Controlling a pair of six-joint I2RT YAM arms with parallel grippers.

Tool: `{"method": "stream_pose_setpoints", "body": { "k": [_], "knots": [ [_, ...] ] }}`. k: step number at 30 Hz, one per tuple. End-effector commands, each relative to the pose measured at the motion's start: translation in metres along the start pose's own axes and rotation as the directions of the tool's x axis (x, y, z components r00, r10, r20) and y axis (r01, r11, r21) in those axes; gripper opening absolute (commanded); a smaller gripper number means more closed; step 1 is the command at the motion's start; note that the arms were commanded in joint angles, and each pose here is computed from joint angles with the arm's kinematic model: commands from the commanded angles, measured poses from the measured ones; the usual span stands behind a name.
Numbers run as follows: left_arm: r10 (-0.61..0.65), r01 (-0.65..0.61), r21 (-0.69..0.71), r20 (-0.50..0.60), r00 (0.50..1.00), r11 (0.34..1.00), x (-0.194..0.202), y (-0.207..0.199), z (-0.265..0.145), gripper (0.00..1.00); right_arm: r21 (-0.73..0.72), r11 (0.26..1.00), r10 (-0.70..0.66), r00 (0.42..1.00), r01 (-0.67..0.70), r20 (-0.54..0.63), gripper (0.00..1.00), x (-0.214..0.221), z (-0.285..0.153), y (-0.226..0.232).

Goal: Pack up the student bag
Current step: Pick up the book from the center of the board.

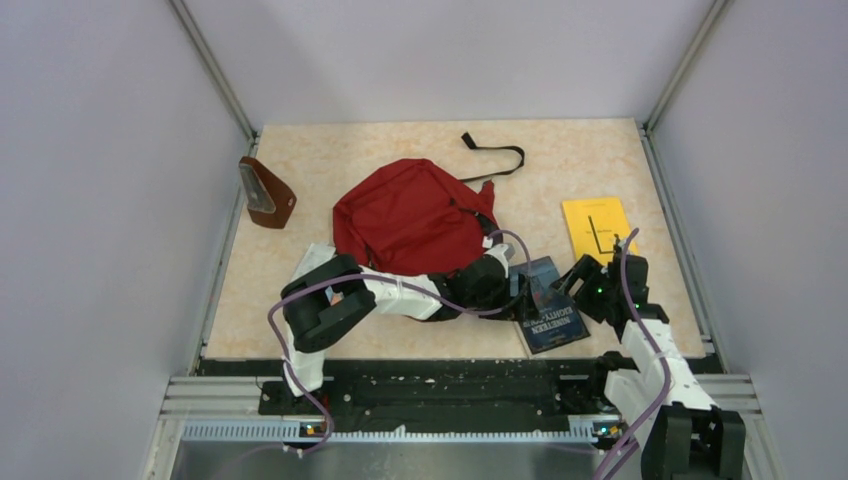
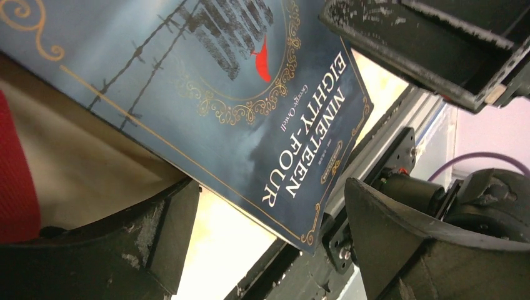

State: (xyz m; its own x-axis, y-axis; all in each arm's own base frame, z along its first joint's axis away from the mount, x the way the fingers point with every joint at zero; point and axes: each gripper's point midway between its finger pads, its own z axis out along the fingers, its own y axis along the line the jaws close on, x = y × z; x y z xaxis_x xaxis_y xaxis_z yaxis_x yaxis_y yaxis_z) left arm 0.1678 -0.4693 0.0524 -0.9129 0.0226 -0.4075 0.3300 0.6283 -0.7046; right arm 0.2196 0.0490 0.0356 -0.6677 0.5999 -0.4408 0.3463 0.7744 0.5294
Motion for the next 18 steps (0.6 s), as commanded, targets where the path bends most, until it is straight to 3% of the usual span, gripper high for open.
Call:
{"method": "stream_pose_setpoints", "body": {
  "k": [1, 7, 18],
  "knots": [
    [-0.036, 0.036, 0.007, 0.059, 0.998, 0.999, -0.014, 0.007, 0.011, 0.91, -0.044, 0.999, -0.019, 0.999, 0.018, -0.039, 0.77, 0.009, 0.000, 0.008],
    [-0.035, 0.033, 0.020, 0.089, 0.995, 0.999, -0.026, 0.002, 0.024, 0.91, -0.051, 0.999, -0.020, 0.997, 0.016, -0.069, 0.76, 0.017, 0.001, 0.009],
    [0.038, -0.041, 0.006, 0.271, 0.962, 0.999, -0.083, -0.028, 0.025, 0.83, -0.038, 0.999, -0.020, 0.996, 0.017, -0.087, 0.74, 0.022, 0.003, 0.008]
  ]
}}
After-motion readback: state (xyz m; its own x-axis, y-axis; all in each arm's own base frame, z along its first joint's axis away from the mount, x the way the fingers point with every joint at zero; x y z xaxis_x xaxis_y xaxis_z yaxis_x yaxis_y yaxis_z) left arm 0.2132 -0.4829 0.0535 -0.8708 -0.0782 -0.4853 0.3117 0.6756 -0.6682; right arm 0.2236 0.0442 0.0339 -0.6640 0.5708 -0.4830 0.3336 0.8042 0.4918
